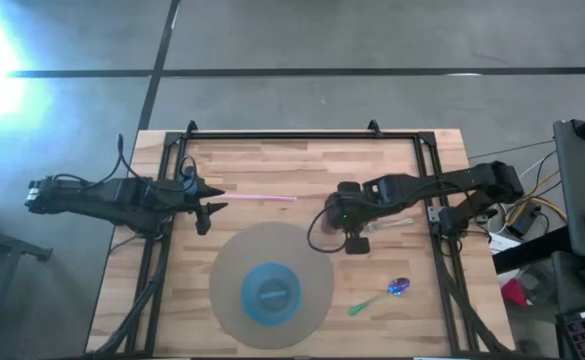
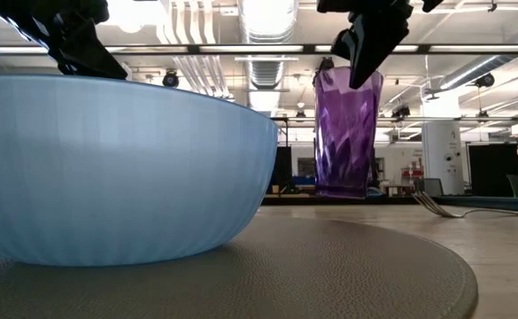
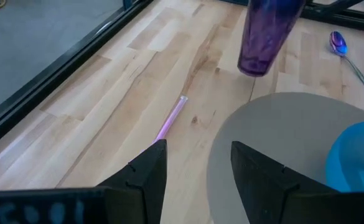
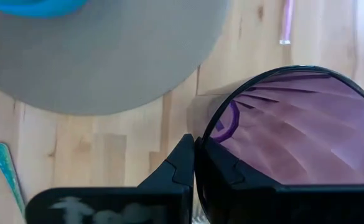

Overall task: Pick & Place Utensil
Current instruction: Put the purple cup to the top right of the brown placemat

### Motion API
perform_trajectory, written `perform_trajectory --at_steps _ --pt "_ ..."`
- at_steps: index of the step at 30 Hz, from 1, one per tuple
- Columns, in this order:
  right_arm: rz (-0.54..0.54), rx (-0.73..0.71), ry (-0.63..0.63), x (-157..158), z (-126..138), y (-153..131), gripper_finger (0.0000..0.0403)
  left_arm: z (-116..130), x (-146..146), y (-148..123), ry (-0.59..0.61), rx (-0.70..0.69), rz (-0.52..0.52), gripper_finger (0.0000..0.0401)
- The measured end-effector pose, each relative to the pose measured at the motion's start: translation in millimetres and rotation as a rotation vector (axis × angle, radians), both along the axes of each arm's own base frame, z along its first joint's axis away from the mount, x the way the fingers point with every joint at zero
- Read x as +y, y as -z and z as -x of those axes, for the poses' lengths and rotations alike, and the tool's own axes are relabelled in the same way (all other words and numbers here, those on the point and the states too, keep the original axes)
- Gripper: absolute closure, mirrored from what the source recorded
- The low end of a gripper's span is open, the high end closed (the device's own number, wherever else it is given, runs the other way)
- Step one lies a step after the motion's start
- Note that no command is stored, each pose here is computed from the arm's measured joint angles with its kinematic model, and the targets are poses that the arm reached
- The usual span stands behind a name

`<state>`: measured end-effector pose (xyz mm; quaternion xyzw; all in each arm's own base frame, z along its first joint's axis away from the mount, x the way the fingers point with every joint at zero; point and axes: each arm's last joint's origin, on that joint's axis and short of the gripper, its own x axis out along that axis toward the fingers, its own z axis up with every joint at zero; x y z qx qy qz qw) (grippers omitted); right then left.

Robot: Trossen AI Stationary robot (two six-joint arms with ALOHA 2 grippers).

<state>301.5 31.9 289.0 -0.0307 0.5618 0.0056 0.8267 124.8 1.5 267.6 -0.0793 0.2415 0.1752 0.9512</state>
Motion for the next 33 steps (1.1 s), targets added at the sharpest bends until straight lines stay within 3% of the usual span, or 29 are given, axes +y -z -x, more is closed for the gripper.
perform_trajectory --at_steps 8,16,33 --pt "0.013 0.058 -0.024 4.0 -16.2 14.5 0.0392 -0.7 0.1 0.4 -0.007 0.004 -0.005 0.0231" --pt "0.025 0.013 -0.068 12.5 -27.0 1.5 0.0392 -0.8 0.3 0.4 -0.009 0.005 -0.009 0.0231" --pt "0.053 0.117 -0.103 13.3 -26.6 20.5 0.0392 -1.0 0.3 0.5 -0.007 0.007 -0.011 0.0231"
